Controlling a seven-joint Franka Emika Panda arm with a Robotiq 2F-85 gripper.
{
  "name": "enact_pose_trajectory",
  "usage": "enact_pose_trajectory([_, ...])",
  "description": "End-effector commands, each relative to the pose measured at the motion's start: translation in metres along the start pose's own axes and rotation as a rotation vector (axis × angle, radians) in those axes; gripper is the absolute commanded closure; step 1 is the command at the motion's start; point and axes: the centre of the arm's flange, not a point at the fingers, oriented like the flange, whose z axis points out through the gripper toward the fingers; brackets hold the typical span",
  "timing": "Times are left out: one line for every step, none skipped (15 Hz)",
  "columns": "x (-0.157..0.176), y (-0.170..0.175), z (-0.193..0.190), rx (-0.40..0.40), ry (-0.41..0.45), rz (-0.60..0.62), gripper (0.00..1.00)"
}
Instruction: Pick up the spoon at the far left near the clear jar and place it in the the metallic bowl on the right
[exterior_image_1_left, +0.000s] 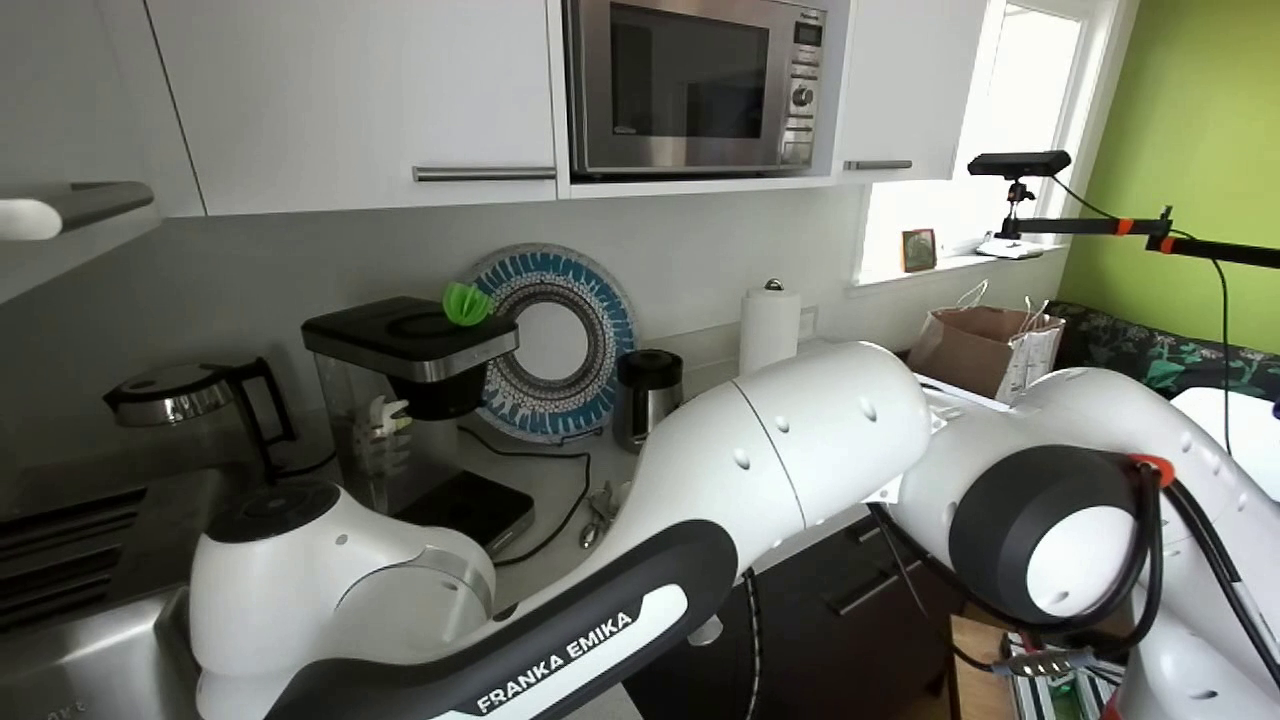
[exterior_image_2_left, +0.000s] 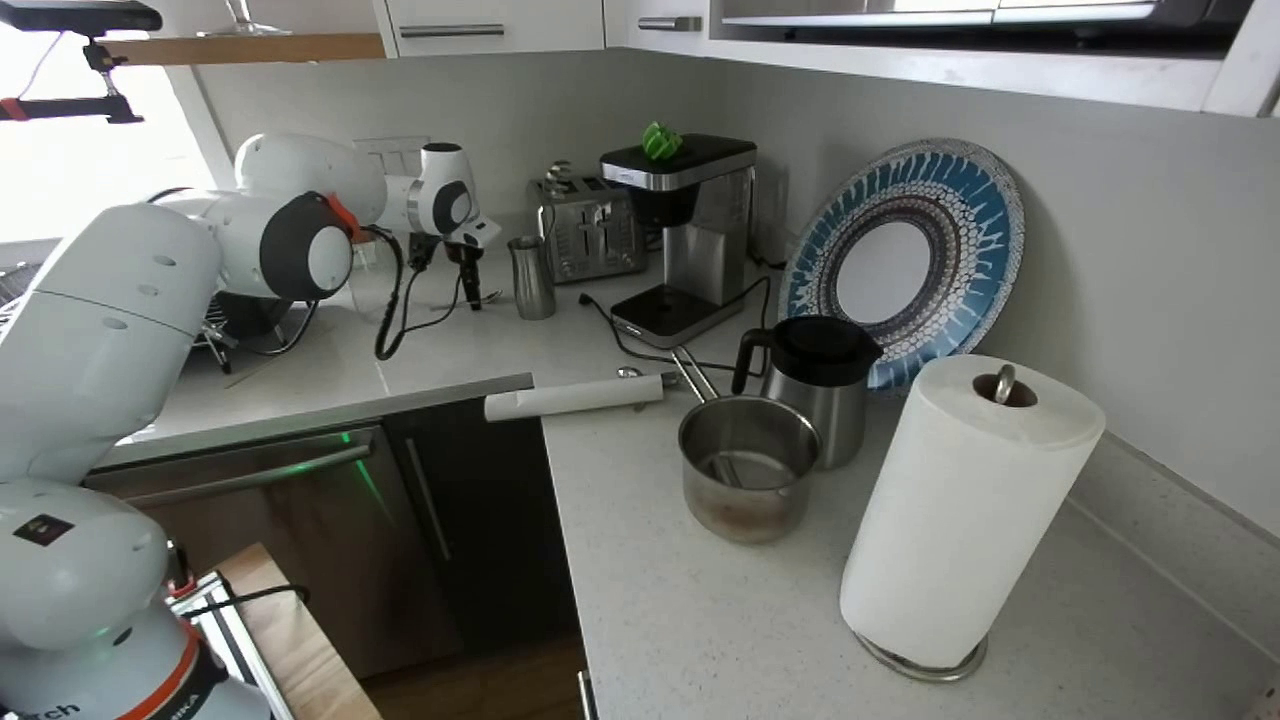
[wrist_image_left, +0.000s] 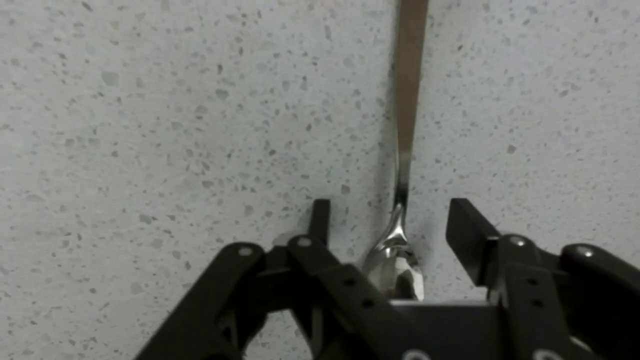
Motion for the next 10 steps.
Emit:
enact_pose_trajectory([-0.0013,-0.0218,0.0049,-0.070,-0.028,-0.016,0.65])
enact_pose_trajectory([-0.0035,-0.0222,0.0030,-0.086,-0.028,-0.020,0.67])
enact_pose_trajectory([-0.0056,-0.0227,0.0024,-0.106,-0.027,-0.023,0.69])
enact_pose_trajectory([-0.0076,-0.0226,0.0024,-0.131,-0.027,-0.024,0.78])
enact_pose_trajectory([-0.0088,-0.0225,0.0023,-0.152,-0.026,-0.025,0.86])
enact_pose_trajectory([-0.0097,-0.0220,0.0025,-0.170,-0.026,-0.028,0.93])
enact_pose_trajectory([-0.0099,-0.0216,0.0022,-0.182,-0.023,-0.028,0.99])
enact_pose_trajectory([-0.0101,-0.0208,0.0013,-0.189,-0.022,-0.028,1.00])
enact_pose_trajectory([-0.0097,-0.0203,0.0003,-0.194,-0.021,-0.027,1.00])
enact_pose_trajectory([-0.0094,-0.0199,-0.0017,-0.192,-0.019,-0.027,0.98])
